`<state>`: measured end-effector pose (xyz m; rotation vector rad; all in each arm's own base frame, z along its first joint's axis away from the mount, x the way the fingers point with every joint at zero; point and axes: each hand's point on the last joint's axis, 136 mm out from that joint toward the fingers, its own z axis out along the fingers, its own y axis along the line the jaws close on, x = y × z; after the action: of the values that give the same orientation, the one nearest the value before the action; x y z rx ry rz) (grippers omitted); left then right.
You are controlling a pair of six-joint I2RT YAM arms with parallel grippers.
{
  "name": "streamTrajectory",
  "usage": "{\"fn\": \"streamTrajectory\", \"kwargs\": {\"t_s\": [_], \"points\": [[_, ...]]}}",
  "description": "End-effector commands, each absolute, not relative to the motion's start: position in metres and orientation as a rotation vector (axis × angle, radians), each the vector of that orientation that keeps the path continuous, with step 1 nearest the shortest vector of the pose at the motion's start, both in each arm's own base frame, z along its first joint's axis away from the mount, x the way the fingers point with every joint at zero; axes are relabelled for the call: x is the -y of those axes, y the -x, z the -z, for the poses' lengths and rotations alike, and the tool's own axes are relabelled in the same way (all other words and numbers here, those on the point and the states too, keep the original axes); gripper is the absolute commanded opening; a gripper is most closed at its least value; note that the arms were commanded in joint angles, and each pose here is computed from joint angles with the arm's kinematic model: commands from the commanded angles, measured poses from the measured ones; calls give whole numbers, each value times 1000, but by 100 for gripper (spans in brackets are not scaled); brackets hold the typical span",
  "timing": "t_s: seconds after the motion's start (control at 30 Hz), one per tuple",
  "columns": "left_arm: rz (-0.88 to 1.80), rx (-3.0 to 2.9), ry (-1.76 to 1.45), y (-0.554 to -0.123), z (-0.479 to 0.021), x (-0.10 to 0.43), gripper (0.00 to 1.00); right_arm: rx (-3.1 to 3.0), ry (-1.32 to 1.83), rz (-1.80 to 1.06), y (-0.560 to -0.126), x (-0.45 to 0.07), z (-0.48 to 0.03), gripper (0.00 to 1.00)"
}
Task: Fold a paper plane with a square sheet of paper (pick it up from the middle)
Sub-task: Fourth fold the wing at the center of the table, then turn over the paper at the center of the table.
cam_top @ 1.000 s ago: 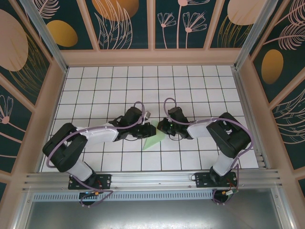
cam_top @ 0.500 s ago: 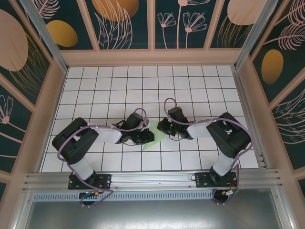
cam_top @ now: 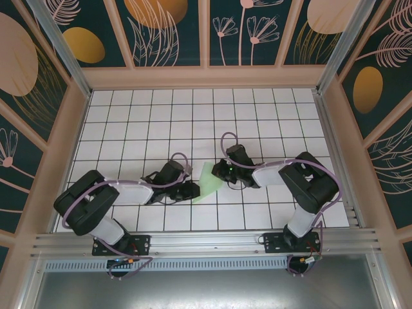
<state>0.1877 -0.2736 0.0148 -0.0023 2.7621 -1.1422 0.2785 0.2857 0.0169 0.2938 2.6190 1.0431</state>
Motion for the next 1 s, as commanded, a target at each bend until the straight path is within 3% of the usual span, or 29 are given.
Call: {"fn": "streamTrajectory", "kwargs": {"t_s": [0.0,0.3,0.53,0.77,0.97], "points": [[969,-2943,84,-151,14,234,18,-2752,-319,-865,-262,-266,23,10],[1014,-2676,81,-177,-54,231,23,-2714,220,-860,-269,-306,0,14],[924,-2605,152,-206,-64,226,27,-2659,594,-832,-265,-347,-23,15],[898,-2584,149,-232,-71,235,41,-2508,325,-865,-284,-331,-86,25],[883,-2597,101,-248,-71,248,54,-2517,-97,-848,-282,-281,-76,33]]}}
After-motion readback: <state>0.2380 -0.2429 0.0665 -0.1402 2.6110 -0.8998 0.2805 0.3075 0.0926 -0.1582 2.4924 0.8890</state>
